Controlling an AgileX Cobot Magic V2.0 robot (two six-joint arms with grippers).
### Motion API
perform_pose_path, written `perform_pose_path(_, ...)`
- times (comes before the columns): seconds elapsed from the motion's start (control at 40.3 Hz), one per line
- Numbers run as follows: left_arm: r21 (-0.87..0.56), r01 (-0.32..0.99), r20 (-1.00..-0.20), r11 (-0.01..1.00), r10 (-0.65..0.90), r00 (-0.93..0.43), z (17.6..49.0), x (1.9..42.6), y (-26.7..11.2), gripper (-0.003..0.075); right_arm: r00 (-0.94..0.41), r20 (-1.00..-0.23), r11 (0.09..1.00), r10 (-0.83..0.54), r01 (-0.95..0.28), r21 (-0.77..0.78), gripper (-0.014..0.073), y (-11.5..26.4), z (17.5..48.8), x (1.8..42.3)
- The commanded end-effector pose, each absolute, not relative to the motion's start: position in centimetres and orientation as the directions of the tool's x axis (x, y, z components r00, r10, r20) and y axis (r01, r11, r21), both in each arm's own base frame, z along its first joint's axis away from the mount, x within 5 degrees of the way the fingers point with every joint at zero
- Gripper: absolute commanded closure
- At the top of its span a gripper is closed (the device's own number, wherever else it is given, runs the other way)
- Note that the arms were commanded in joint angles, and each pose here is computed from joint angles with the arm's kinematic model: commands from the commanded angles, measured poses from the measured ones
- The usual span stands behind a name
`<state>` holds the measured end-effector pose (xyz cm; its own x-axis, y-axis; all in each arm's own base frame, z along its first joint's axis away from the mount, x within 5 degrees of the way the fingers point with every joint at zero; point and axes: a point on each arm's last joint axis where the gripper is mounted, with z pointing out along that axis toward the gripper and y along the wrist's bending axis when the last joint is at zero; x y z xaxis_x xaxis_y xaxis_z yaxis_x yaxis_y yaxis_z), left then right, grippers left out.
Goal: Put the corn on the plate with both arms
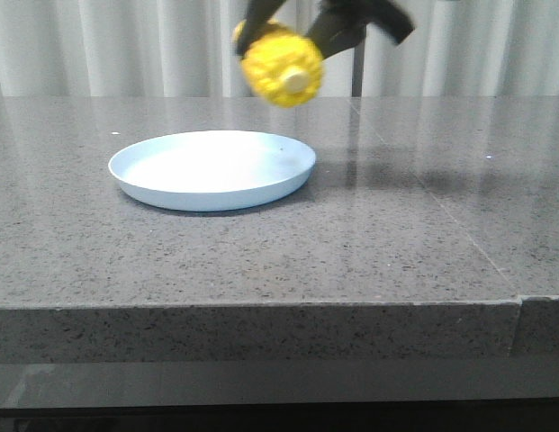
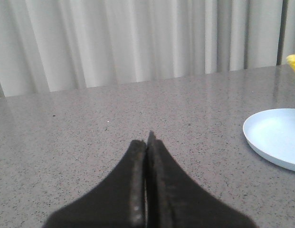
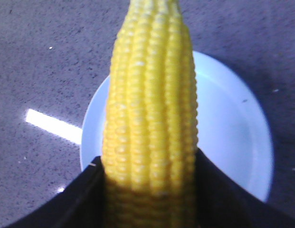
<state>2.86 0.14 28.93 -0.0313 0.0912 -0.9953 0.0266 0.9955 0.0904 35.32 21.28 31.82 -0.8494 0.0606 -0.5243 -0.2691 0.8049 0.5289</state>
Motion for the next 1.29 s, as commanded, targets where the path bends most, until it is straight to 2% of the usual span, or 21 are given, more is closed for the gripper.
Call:
perform_pose_path(0.0,0.092,0.023,-0.994,0.995,0.091,0.064,30.4,2.7,0.1,0.0741,-0.8,-0.579,0.744,0.158,-0.289,0.602,0.0517,22.4,34.0,35.5)
perform_pose_path(0.298,0.092,0.023,-0.994,0.995,0.091,0.064,30.4,2.7,0.1,0.0741,-0.851,-0.496,0.744,0.17,-0.219,0.631,0.0501,23.8,29.9,37.1)
perform_pose_path(0.422,0.092,0.023,-0.994,0.995,0.091,0.064,30.4,2.7,0.1,0.0741,-0.864,-0.478,0.75,0.157,-0.21,0.627,0.0386,24.0,29.2,37.2)
perform_pose_path(0.646,0.092,0.023,-0.994,0.995,0.091,0.064,30.4,2.7,0.1,0.0741,-0.864,-0.479,0.75,0.153,-0.214,0.626,0.0058,23.9,29.4,37.1)
perform_pose_path(0.77,0.092,0.023,-0.994,0.995,0.091,0.064,30.4,2.7,0.1,0.0741,-0.842,-0.517,0.758,0.15,-0.238,0.607,-0.0024,23.4,30.4,37.0)
perform_pose_path(0.943,0.092,0.023,-0.994,0.995,0.091,0.064,30.4,2.7,0.1,0.0741,-0.787,-0.6,0.783,0.145,-0.279,0.556,-0.0028,21.3,33.3,36.5)
perform_pose_path(1.142,0.092,0.023,-0.994,0.995,0.091,0.064,30.4,2.7,0.1,0.0741,-0.747,-0.658,0.826,0.097,-0.308,0.472,-0.0023,18.3,36.3,35.2)
perform_pose_path(1.192,0.092,0.023,-0.994,0.995,0.091,0.064,30.4,2.7,0.1,0.0741,-0.735,-0.674,0.84,0.073,-0.319,0.439,0.0009,17.7,37.0,34.8)
perform_pose_path(1.266,0.092,0.023,-0.994,0.995,0.091,0.064,30.4,2.7,0.1,0.0741,-0.727,-0.685,0.852,0.05,-0.327,0.409,0.0101,17.2,37.5,34.4)
